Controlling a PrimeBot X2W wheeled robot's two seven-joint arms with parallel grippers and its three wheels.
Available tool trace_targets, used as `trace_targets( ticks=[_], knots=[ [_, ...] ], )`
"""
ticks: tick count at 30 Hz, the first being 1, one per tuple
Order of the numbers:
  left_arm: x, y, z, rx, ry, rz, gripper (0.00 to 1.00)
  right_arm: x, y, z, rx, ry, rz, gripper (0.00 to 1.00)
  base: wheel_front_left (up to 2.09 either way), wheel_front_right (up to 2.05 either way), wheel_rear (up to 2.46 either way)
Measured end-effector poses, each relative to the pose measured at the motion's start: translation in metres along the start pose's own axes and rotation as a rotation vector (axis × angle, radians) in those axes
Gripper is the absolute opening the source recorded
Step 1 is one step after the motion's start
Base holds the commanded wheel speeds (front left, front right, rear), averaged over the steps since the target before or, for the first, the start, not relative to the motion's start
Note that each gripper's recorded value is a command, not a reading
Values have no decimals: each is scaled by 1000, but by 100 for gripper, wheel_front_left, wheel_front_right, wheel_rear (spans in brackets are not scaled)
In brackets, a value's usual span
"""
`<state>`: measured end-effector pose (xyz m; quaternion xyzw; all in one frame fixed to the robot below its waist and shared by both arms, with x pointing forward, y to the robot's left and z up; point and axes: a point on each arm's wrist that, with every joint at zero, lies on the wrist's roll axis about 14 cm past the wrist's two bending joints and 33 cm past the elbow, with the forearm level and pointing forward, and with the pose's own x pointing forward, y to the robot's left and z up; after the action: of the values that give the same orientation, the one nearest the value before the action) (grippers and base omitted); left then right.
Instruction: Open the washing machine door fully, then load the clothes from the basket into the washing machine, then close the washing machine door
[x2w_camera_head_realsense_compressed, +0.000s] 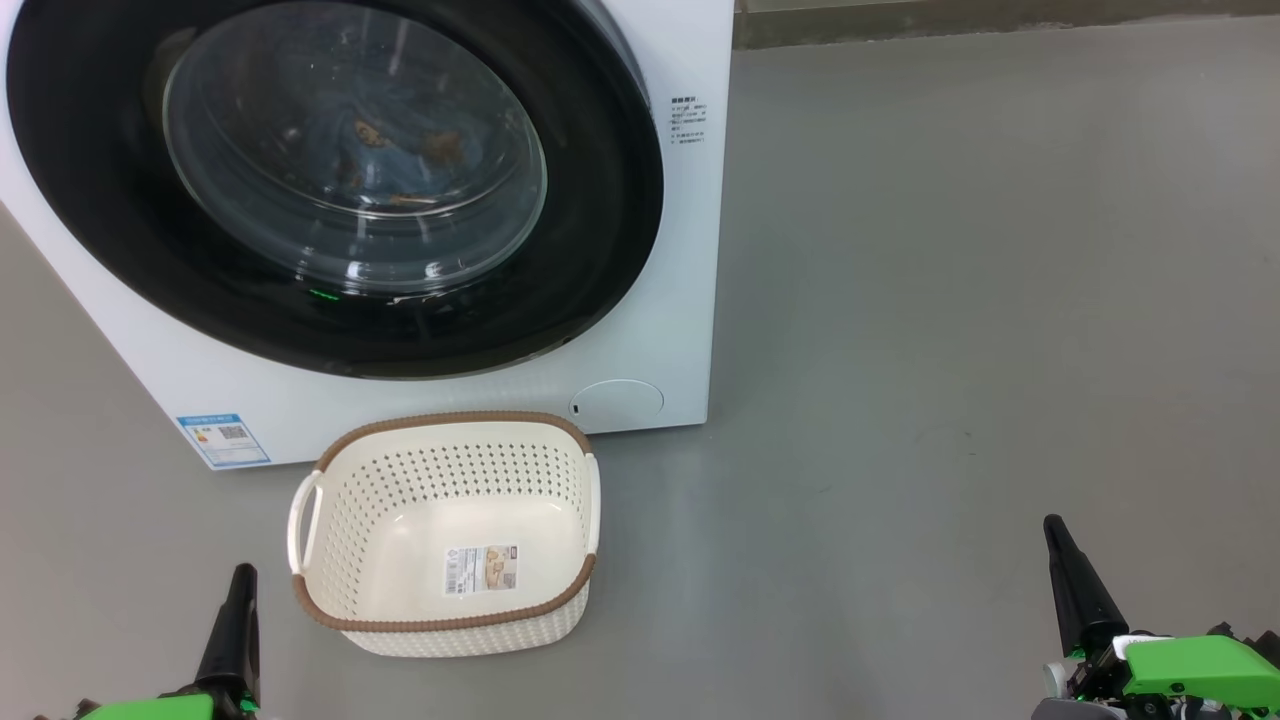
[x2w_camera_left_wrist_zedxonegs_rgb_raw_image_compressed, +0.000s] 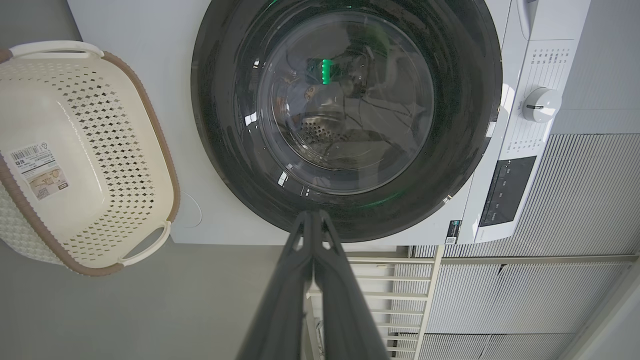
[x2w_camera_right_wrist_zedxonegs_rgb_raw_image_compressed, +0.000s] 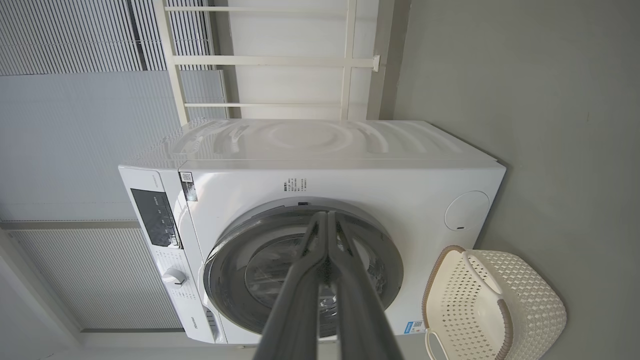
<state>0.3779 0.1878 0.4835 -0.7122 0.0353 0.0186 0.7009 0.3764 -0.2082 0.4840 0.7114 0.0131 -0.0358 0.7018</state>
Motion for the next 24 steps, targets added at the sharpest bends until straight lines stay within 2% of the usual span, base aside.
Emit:
trace_targets(
  ticks=[24],
  knots=[
    [0,0,-1,-6,2,0,0,0,0,1,1,-1,0,0,0,0,0]
  ],
)
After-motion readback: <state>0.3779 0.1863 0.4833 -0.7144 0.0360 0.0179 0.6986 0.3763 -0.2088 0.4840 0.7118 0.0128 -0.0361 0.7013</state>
